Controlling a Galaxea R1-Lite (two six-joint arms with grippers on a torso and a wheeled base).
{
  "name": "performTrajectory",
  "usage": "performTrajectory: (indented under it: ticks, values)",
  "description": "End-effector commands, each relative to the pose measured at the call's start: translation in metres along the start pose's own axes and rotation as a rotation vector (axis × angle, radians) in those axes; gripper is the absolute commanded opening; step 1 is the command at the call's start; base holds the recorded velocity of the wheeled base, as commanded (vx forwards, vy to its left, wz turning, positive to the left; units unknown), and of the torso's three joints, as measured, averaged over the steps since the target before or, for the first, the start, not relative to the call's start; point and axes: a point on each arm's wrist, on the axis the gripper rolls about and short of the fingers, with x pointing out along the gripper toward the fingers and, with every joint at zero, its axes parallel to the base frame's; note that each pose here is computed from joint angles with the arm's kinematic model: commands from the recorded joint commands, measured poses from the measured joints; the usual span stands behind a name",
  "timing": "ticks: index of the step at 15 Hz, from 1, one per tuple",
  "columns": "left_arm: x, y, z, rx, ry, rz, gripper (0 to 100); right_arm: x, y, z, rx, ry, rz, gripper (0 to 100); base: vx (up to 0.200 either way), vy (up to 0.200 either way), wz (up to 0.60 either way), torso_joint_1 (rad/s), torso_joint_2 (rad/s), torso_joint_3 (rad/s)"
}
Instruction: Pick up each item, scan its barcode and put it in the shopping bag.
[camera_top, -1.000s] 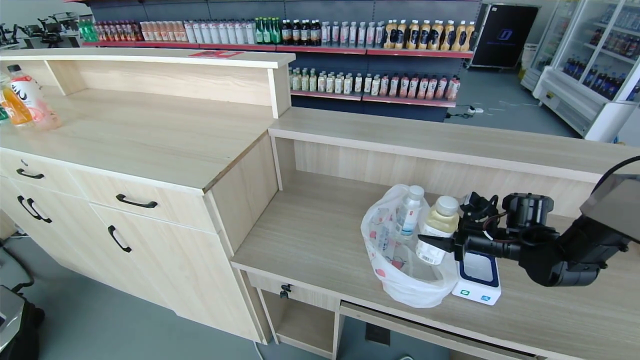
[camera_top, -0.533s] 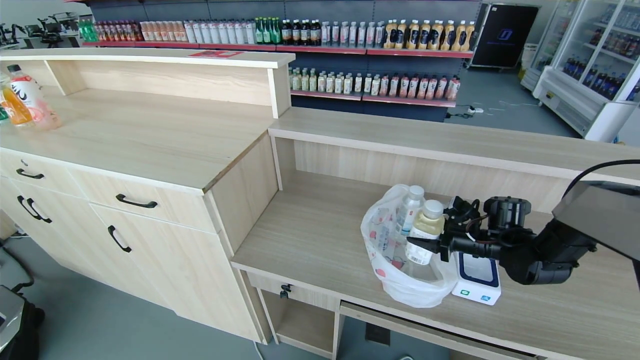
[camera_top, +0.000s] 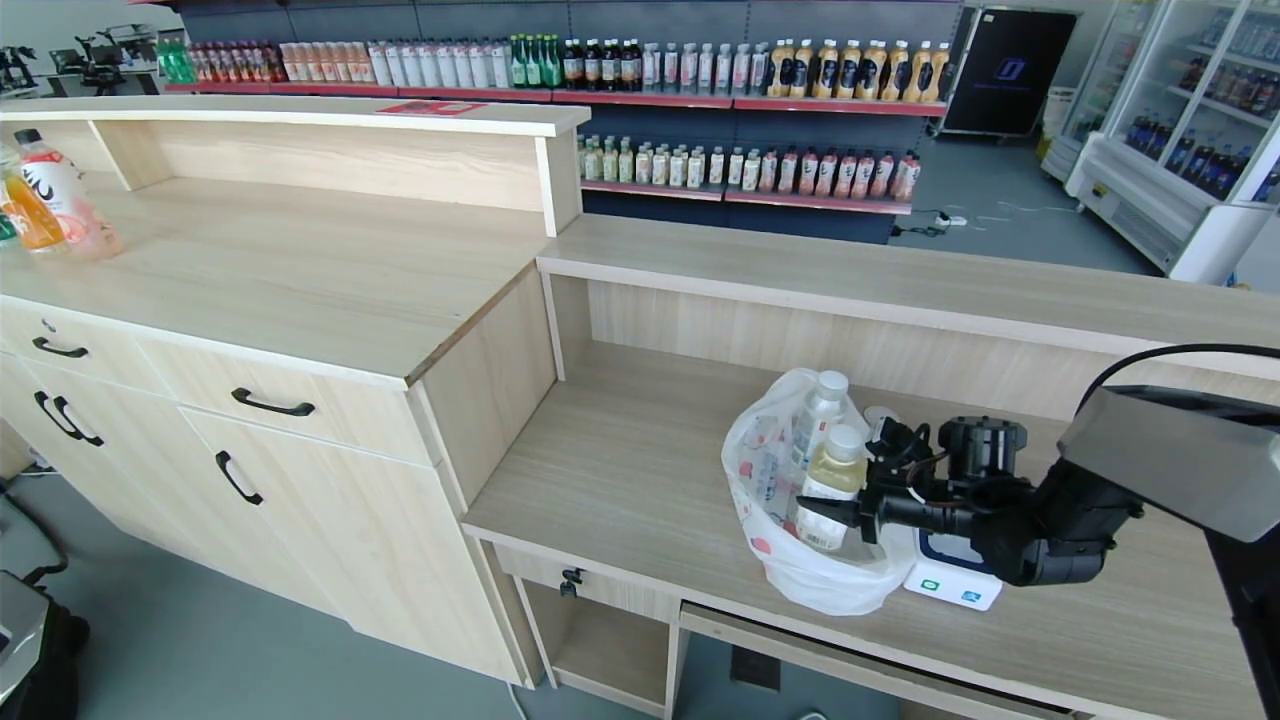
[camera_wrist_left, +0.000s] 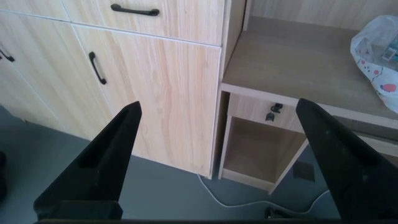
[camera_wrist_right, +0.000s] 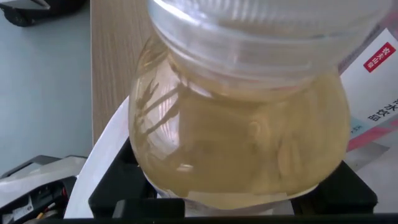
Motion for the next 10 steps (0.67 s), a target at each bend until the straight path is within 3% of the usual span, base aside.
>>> performTrajectory:
  ticks: [1,6,7,10]
  values:
    - [0.000,0.000,0.000,0.000,0.001,0.001,100,0.002,0.003,-0.011,0.020,0.014,0.007,0,0.000,0.000,0.00,0.000,0.00,0.000]
    - [0.000,0.000,0.000,0.000,0.001,0.001,100,0.001,0.003,-0.019,0.016,0.026,0.002,0,0.000,0.000,0.00,0.000,0.00,0.000]
    - [0.000,0.000,0.000,0.000,0.001,0.001,100,0.001,0.003,-0.020,0.019,0.027,0.003,100,0.000,0.000,0.00,0.000,0.00,0.000]
    - [0.000,0.000,0.000,0.000,0.001,0.001,100,0.000,0.002,-0.017,0.015,0.023,-0.001,100,0.000,0.000,0.00,0.000,0.00,0.000]
